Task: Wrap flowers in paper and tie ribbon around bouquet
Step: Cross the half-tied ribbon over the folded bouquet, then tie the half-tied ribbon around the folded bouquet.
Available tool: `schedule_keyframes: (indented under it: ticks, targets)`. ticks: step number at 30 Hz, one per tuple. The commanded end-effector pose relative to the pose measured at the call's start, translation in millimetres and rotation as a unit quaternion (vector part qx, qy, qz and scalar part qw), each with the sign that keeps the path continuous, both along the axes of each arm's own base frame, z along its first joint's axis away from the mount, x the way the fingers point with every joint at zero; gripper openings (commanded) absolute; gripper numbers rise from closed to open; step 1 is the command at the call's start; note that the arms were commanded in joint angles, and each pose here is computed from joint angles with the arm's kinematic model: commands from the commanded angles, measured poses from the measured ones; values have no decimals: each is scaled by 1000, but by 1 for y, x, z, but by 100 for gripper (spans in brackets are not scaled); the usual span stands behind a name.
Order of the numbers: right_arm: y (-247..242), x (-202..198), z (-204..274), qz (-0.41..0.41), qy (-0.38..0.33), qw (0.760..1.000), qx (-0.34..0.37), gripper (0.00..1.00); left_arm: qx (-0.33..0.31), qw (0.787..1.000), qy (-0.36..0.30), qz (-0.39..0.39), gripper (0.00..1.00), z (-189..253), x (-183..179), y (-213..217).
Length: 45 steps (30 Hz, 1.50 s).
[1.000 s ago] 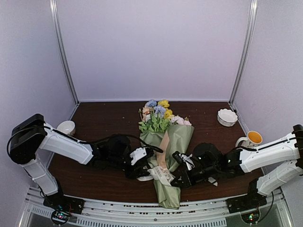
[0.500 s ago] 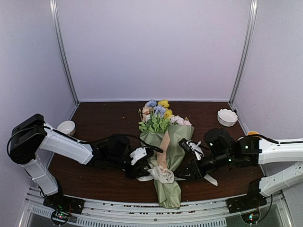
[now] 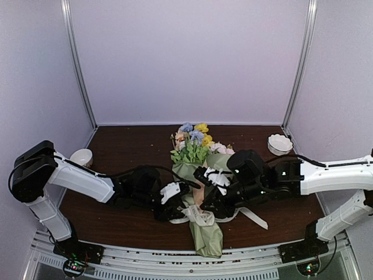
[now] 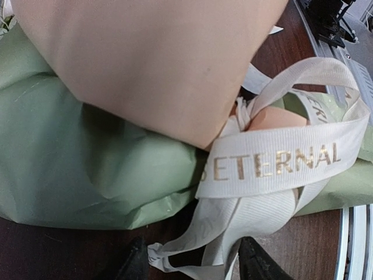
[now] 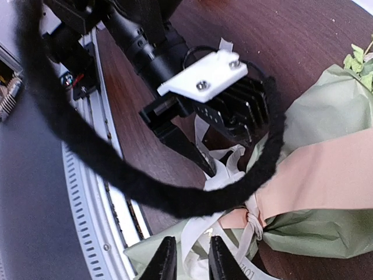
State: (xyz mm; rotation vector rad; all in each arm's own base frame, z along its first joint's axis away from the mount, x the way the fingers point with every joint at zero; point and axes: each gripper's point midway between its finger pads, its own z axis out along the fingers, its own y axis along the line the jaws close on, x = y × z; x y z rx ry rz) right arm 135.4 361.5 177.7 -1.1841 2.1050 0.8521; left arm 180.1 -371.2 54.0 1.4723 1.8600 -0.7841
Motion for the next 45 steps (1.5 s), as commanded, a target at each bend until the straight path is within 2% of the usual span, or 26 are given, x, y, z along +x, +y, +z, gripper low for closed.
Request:
schedule_keyframes:
  ticks: [1, 8, 19, 29, 33, 35, 37, 39, 43, 45]
  targets:
    - [1, 10, -21, 31, -76, 996, -44, 21, -26, 1000, -8, -6, 57, 13, 2, -4]
    - [-5, 11, -56, 54, -103, 991, -72, 21, -30, 1000, 2, -10, 57, 12, 1, -5]
    - [-8, 9, -83, 75, -115, 982, -128, 23, -37, 998, 39, -17, 57, 8, -2, -3]
    - [4, 4, -86, 92, -123, 980, -125, 42, -25, 996, 70, -43, 60, 2, -9, -8]
    - [5, 5, -86, 93, -121, 980, -127, 40, -24, 996, 75, -44, 60, -3, -11, -6]
    - [6, 5, -87, 93, -120, 980, -129, 30, -21, 996, 76, -46, 59, -2, -11, -7]
    - [7, 5, -86, 91, -118, 980, -130, 25, -18, 996, 72, -43, 59, -4, -9, -7]
    - [7, 6, -82, 87, -122, 981, -123, 25, -17, 996, 77, -41, 59, -7, -9, -7]
    - [9, 5, -75, 89, -135, 980, -117, 33, -13, 996, 81, -42, 55, -6, -8, -9]
    - [13, 2, -70, 92, -149, 977, -119, 34, -14, 996, 77, -41, 50, -8, -8, -8]
